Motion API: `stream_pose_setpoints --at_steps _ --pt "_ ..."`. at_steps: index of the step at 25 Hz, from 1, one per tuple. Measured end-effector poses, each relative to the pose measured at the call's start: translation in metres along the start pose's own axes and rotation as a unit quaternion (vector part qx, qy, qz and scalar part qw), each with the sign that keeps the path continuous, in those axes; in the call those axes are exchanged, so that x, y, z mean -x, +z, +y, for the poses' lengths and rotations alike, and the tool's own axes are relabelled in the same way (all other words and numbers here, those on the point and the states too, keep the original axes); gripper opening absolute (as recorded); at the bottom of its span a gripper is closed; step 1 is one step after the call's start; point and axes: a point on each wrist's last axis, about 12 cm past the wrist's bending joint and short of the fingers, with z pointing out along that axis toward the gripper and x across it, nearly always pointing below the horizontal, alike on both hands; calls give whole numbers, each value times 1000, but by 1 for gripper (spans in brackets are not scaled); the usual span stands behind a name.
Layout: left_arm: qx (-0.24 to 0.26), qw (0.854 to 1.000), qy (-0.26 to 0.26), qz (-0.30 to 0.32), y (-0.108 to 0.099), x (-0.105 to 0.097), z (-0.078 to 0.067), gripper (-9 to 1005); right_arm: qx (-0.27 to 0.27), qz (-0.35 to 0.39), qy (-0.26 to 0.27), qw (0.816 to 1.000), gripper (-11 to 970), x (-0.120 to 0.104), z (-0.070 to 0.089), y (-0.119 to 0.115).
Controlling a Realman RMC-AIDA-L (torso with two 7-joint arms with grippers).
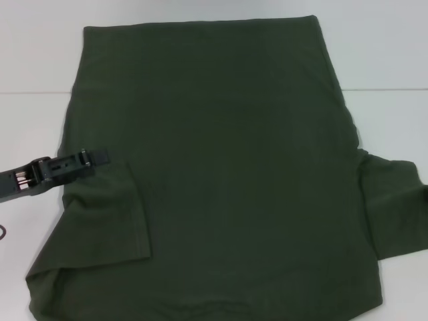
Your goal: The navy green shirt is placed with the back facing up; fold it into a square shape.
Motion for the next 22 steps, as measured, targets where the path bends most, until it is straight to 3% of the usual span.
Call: stream_pose_setpoints --at_steps 8,22 --pt "0 1000 2 -6 -3 2 0 903 -21 -14 15 1000 11 6 -15 -15" --pt "-1 1000 2 -11 -5 2 0 903 -29 -40 -7 999 13 36 -4 -22"
